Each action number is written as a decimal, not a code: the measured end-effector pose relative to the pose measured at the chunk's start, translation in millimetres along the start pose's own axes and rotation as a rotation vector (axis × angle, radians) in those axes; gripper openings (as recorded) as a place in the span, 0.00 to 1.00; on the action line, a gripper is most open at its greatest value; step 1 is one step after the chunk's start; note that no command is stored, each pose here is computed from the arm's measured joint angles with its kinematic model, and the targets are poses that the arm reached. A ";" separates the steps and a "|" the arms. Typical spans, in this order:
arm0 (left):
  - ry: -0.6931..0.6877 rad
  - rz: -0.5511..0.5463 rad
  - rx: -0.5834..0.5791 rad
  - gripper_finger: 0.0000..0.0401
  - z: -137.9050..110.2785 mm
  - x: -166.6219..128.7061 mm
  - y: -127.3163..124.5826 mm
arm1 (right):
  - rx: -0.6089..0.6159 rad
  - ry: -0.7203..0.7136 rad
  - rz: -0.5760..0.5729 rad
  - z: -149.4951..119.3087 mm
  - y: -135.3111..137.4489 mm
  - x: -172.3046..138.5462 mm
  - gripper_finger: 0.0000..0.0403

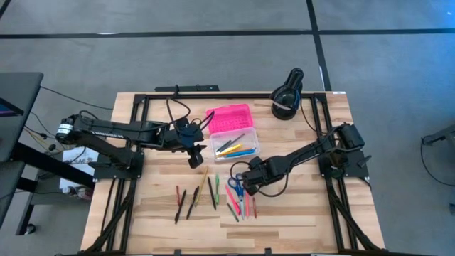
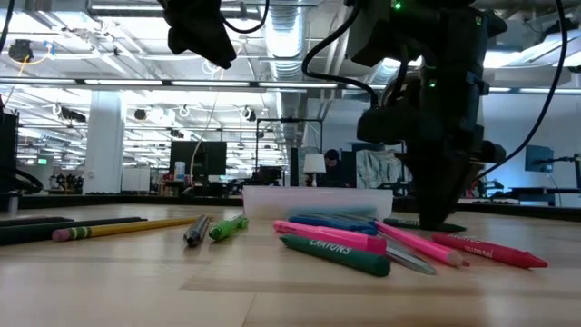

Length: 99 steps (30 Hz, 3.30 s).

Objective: Pick & place school supplies into a supply box
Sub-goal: Put the green crayon into the pink supply box, then put the red crayon into the pink supply box

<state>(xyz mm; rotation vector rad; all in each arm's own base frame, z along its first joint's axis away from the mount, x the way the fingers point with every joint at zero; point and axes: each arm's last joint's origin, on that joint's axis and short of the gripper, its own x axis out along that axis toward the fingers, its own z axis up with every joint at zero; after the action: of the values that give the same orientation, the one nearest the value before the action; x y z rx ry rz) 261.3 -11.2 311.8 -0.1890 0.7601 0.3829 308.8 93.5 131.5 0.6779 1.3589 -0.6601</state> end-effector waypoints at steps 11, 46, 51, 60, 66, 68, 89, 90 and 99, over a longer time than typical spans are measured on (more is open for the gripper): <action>0.001 0.001 0.001 0.32 -0.1 0.0 0.1 | -0.100 0.024 0.033 3.9 13.0 -14.3 0.00; 0.031 0.000 -0.008 0.32 -5.0 -1.7 -3.7 | -0.854 -0.379 0.059 131.5 3.2 -77.6 0.00; 0.025 -0.007 -0.018 0.32 -8.1 -4.5 -11.2 | -0.829 -0.420 0.045 155.5 -13.9 -78.2 0.01; 0.028 0.026 -0.031 0.32 -14.3 -8.2 -17.9 | -0.828 -0.438 0.075 174.3 -29.7 -78.8 0.05; 0.034 0.042 -0.046 0.32 -16.0 -8.5 -17.9 | -0.894 -0.470 0.083 178.7 -21.9 -69.1 0.02; 0.034 0.043 -0.054 0.32 -16.1 -8.5 -17.9 | -0.913 -0.391 0.068 176.8 -23.1 -53.7 0.01; 0.049 0.055 -0.057 0.32 -20.5 -10.7 -20.9 | -0.885 -0.383 0.047 186.0 -22.9 -39.2 0.13; 0.049 0.056 -0.059 0.32 -20.5 -10.7 -20.8 | -0.882 -0.383 0.053 186.0 -22.8 -39.2 0.14; 0.152 0.030 -0.093 0.32 -33.6 -13.4 -25.3 | -0.712 -0.412 0.084 183.3 -24.8 -57.0 0.22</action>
<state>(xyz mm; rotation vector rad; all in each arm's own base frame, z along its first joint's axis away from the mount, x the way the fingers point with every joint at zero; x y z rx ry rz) 241.4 -48.1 298.0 -0.2973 0.8961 0.4362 401.8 -60.5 203.0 0.0164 1.0661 -0.1945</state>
